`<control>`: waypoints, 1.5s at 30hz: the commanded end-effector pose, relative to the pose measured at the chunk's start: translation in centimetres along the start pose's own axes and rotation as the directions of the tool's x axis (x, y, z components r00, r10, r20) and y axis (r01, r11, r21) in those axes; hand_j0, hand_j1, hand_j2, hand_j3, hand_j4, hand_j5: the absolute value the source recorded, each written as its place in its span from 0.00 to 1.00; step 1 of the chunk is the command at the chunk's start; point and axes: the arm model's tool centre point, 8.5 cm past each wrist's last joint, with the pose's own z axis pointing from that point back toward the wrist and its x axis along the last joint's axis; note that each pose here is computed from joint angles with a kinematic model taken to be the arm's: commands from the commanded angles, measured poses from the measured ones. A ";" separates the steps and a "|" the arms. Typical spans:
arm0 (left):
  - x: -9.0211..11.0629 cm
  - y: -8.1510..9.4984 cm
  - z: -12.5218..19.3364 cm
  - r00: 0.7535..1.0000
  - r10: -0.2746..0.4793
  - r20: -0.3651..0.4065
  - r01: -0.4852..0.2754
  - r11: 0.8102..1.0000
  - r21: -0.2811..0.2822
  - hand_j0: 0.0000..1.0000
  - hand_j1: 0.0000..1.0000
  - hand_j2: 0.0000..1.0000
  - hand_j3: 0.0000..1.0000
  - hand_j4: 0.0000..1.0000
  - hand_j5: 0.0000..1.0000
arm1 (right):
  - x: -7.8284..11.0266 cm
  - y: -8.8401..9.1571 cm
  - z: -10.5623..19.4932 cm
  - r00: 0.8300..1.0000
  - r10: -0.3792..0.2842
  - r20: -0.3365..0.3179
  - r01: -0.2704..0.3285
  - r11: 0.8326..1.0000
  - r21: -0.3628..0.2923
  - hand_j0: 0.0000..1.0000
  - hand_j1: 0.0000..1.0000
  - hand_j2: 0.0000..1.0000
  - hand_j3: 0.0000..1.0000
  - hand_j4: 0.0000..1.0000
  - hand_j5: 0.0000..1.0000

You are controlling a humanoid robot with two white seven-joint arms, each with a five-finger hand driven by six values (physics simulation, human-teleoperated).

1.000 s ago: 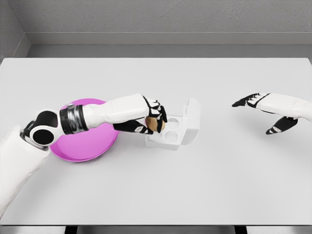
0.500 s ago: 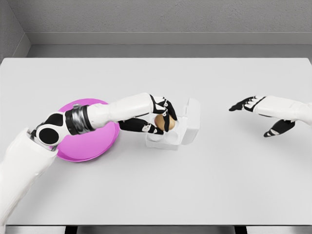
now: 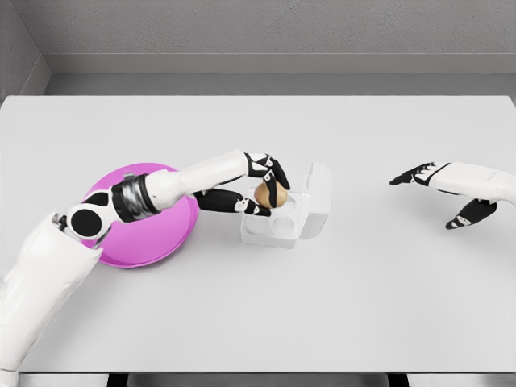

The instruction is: Pack egg into the box and close the box lid

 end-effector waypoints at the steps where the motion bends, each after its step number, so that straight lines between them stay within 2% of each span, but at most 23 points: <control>1: 0.1 -0.3 -0.2 0.998 0.053 0.028 -0.054 0.998 0.017 0.32 0.32 0.32 0.32 0.32 0.32 | 0.0 0.0 0.0 1.000 -0.007 0.000 0.007 1.000 -0.005 1.00 1.00 1.00 1.00 1.00 1.00; 8: -1.1 -0.8 0.4 0.993 0.119 0.010 -0.120 0.992 0.046 0.32 0.32 0.32 0.32 0.32 0.32 | 0.0 0.0 -0.1 1.000 -0.006 0.003 0.006 1.000 -0.005 1.00 1.00 1.00 1.00 1.00 1.00; 12: -1.1 -0.8 0.5 0.992 0.123 0.011 -0.123 0.991 0.048 0.32 0.32 0.32 0.32 0.32 0.32 | 0.0 0.0 -0.1 1.000 -0.006 0.003 0.006 1.000 -0.005 1.00 1.00 1.00 1.00 1.00 1.00; 14: -1.2 -1.2 0.3 0.992 0.129 0.013 -0.129 0.991 0.040 0.32 0.32 0.32 0.32 0.32 0.32 | 0.1 0.0 -0.1 1.000 -0.007 0.004 0.007 1.000 -0.006 1.00 1.00 1.00 1.00 1.00 1.00; 17: -2.2 -2.0 0.5 0.986 0.166 -0.010 -0.166 0.985 0.043 0.33 0.33 0.33 0.33 0.33 0.33 | 0.1 -0.1 -0.1 1.000 -0.005 0.004 0.005 1.000 -0.006 1.00 1.00 1.00 1.00 1.00 1.00; 45: -3.2 -2.6 1.4 0.976 0.216 -0.030 -0.213 0.975 0.069 0.33 0.33 0.33 0.33 0.33 0.33 | 0.3 -0.1 -0.2 1.000 -0.002 0.010 0.002 1.000 -0.007 1.00 1.00 1.00 1.00 1.00 1.00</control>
